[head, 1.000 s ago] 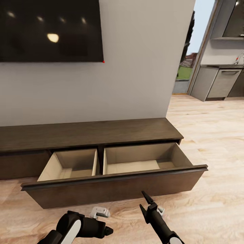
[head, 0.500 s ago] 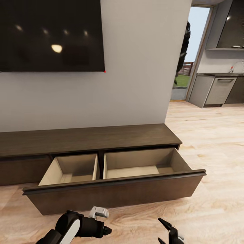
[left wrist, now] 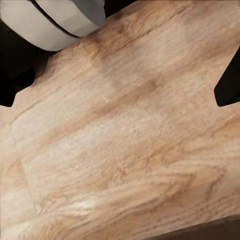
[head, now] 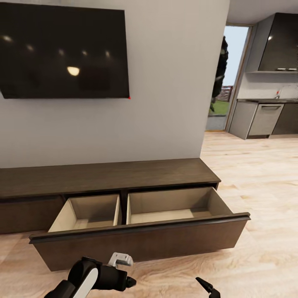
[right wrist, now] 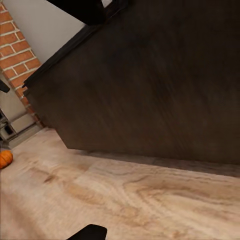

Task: Place each of the two pumpkins and all three candles from the living room inside a cabinet in the living room (use any cabinet), then make sure every cabinet is closed, and position the cauldron so it is next to a table in the living room.

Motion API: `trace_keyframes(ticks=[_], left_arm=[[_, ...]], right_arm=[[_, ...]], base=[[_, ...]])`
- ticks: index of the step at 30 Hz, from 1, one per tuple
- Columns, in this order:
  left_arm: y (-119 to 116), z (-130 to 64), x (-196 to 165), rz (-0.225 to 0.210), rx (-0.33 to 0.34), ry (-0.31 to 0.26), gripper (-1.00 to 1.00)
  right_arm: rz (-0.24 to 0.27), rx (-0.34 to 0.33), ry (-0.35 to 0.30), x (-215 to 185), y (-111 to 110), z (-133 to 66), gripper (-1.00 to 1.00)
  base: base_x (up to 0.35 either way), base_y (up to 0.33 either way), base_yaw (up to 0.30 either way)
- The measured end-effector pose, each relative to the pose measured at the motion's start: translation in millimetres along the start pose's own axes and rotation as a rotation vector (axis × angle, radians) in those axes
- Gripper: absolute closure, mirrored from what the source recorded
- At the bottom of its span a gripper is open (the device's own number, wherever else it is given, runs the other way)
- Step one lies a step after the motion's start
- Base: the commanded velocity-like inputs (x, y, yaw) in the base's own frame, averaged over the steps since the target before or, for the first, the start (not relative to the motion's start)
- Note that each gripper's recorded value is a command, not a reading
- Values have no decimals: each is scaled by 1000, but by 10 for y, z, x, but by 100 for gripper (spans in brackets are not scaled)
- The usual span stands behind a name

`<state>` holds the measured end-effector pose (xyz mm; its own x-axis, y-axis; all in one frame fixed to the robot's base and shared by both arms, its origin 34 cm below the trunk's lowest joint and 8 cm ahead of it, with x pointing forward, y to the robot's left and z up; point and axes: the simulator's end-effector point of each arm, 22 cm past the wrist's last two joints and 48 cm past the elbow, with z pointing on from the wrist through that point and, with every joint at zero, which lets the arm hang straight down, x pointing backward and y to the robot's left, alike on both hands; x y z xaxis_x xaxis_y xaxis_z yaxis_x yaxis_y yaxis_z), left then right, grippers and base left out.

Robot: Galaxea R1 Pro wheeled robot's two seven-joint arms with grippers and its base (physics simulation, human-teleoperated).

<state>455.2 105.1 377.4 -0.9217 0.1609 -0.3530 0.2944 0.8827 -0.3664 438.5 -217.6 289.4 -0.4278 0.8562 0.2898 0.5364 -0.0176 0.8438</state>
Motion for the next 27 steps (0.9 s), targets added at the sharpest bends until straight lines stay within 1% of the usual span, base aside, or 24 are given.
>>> trace_keyframes(ticks=[4,8,20,23,27], left_arm=[[-18,-56,-44,5,-2,-11,-100],[-39,-127,-97,5,-3,-10,-100],[-137,-333,-255,4,1,-8,-100],[-159,-382,-293,3,2,-8,-100],[-187,-451,-345,3,2,-8,-100]], right_arm=[[-25,-12,-28,-54,80,-7,-100],[-31,-3,-33,-50,150,-30,-100],[-33,-9,-35,-7,429,-101,-100],[-33,-9,-36,1,494,-120,-100],[-32,-8,-38,14,579,-142,-100]], base=[[0,0,0],[0,0,0],[-7,0,0],[-181,0,16],[-281,0,170]])
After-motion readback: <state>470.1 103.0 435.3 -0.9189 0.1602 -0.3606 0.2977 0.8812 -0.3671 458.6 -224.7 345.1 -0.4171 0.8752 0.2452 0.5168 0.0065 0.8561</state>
